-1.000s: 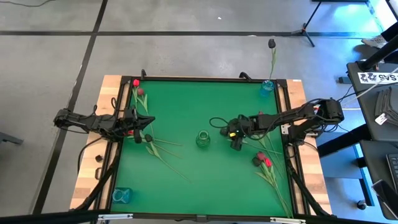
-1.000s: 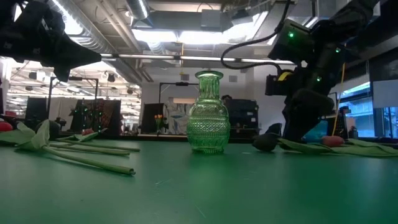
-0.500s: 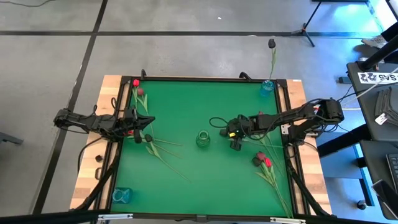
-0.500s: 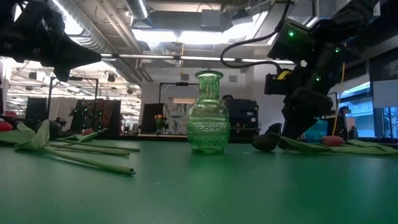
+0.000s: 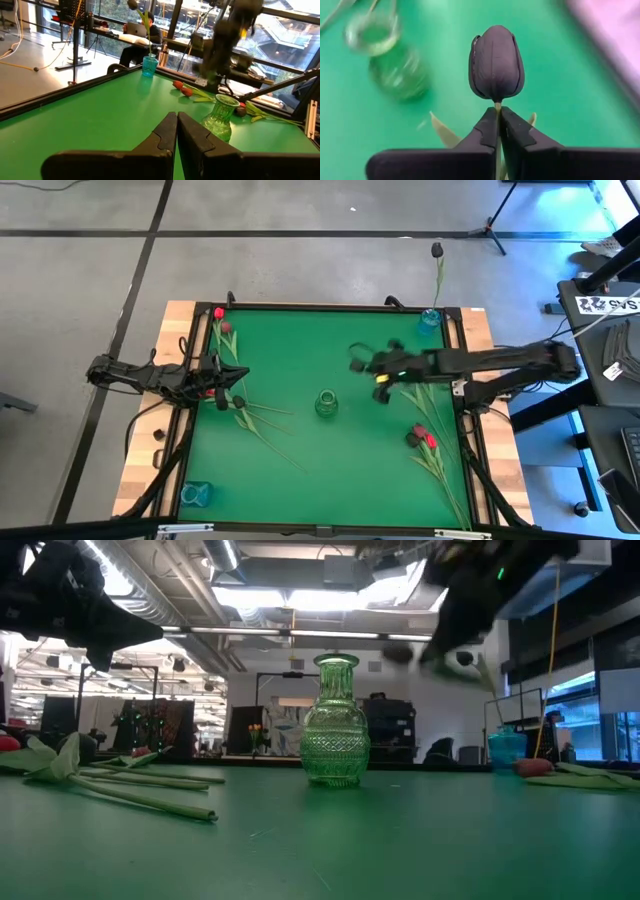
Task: Sort flowers into vase by color
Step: Put the top right black flower into the top right blue vase
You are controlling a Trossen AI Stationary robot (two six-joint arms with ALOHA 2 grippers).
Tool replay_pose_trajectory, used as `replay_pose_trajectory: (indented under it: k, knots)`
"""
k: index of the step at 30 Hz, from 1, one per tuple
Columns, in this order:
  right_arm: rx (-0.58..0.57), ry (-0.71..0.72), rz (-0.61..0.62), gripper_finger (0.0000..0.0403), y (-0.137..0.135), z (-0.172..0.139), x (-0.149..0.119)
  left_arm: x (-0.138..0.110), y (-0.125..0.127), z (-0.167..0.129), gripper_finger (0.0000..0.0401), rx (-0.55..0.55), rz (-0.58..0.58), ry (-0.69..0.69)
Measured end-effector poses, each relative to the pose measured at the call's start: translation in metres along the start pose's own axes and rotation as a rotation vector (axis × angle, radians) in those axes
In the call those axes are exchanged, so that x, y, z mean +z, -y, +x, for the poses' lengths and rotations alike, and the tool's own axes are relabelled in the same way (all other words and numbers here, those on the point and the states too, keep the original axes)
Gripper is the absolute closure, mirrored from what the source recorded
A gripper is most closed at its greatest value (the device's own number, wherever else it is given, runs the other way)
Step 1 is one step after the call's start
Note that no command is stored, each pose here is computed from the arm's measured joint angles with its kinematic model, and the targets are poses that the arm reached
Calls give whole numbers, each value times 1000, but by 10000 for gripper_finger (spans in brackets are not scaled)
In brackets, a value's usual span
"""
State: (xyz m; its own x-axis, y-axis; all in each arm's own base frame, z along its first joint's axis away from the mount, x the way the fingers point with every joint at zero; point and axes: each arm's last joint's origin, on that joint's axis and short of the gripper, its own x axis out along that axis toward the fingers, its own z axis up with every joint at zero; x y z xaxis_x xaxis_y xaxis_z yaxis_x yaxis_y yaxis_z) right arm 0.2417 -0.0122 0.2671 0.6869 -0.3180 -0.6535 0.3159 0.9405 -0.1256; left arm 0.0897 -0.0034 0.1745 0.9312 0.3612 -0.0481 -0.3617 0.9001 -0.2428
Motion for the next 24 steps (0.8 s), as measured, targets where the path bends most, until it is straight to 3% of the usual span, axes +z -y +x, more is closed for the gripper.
replay_pose_trajectory:
  k: [3, 8, 12, 16, 20, 24]
  knots:
    - [-184, 176, 10, 391, 20, -48, 10, 0, 0, 0, 390, 0, 0, 0]
    - [-497, 438, 114, 391, 54, -126, 3, 0, 0, 0, 390, -1, 0, 1]
    - [-641, 628, 195, 391, 76, -167, -4, 0, 0, 0, 390, 0, 0, 0]
    - [-665, 784, 223, 397, 89, -176, -10, 0, 0, 0, 390, 0, 0, 0]
    - [-689, 849, 196, 397, 100, -158, -14, 0, 0, 0, 390, 0, 0, 0]
    - [-787, 922, 200, 397, 118, -142, -19, 0, 0, 0, 390, 0, 0, 0]
